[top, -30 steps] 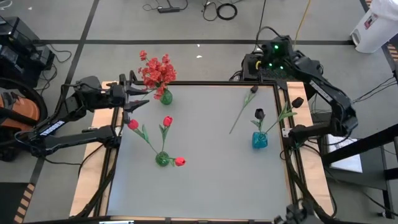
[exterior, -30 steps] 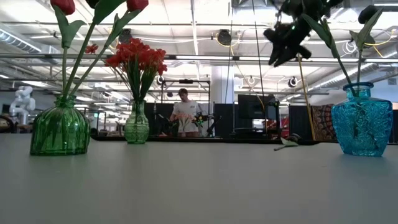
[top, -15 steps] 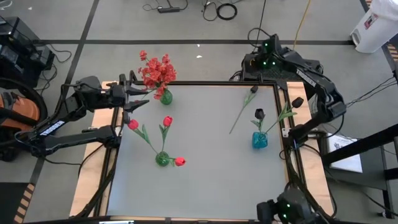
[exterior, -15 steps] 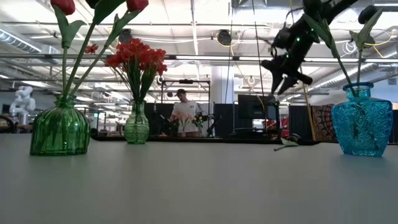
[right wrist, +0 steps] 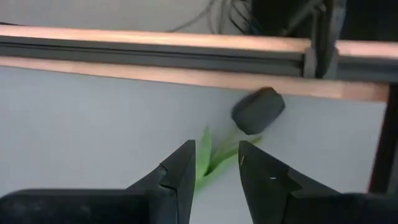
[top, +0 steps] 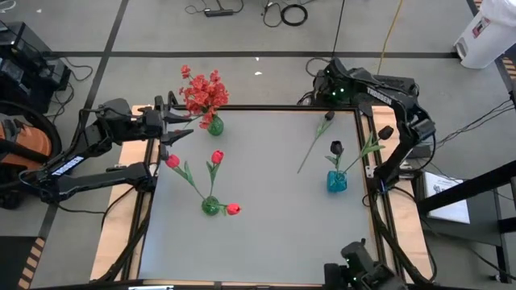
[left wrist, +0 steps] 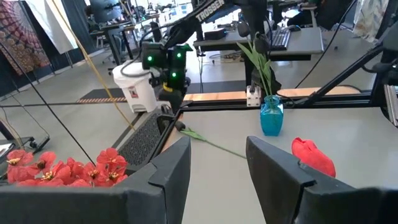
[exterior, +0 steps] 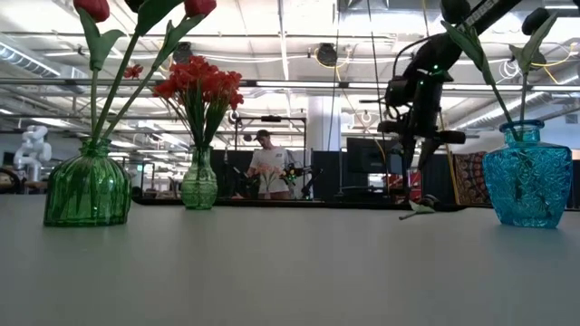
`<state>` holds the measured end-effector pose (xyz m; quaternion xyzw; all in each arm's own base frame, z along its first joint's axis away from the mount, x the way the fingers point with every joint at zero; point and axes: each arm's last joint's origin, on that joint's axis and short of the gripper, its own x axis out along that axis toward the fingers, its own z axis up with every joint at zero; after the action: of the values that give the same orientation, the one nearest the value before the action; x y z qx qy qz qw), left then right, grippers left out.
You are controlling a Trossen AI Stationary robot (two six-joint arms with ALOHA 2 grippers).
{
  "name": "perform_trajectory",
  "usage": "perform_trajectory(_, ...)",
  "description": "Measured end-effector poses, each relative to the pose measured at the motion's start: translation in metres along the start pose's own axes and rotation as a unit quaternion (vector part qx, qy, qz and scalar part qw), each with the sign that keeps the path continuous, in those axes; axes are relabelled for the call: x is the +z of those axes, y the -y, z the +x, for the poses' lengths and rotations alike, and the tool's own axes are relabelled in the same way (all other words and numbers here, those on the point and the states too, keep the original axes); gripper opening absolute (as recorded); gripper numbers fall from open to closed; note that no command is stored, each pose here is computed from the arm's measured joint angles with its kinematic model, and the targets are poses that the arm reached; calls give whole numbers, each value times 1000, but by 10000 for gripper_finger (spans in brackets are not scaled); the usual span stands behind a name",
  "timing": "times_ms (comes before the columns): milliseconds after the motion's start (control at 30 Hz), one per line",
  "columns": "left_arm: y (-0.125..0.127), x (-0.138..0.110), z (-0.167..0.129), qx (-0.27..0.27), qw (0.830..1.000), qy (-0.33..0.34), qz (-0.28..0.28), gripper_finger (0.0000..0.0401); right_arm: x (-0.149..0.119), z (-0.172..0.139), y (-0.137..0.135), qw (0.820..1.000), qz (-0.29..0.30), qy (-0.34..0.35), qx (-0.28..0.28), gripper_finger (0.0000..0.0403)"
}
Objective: Sort flowers into vase by color
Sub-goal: Put the black flower into the blue vase
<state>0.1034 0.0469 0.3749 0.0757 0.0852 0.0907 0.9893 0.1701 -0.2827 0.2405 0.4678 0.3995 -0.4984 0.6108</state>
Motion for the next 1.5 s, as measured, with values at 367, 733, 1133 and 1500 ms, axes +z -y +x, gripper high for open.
perform_trajectory(367, 0, 0, 0, 0, 1000, 0, 0, 164, -12, 30, -5, 995, -16, -74, -68, 114)
perform_trajectory(733, 0, 0, 0, 0, 1000, 0, 0, 164, -13, 42, -10, 992, -63, -109, -22, 114)
perform_trajectory(1133, 0, 0, 0, 0, 1000, 0, 0, 164, -44, 74, 10, 986, -25, -160, -40, 114)
perform_trajectory(1500, 0, 0, 0, 0, 1000, 0, 0, 164, -37, 77, 2, 994, 21, -109, -1, 114)
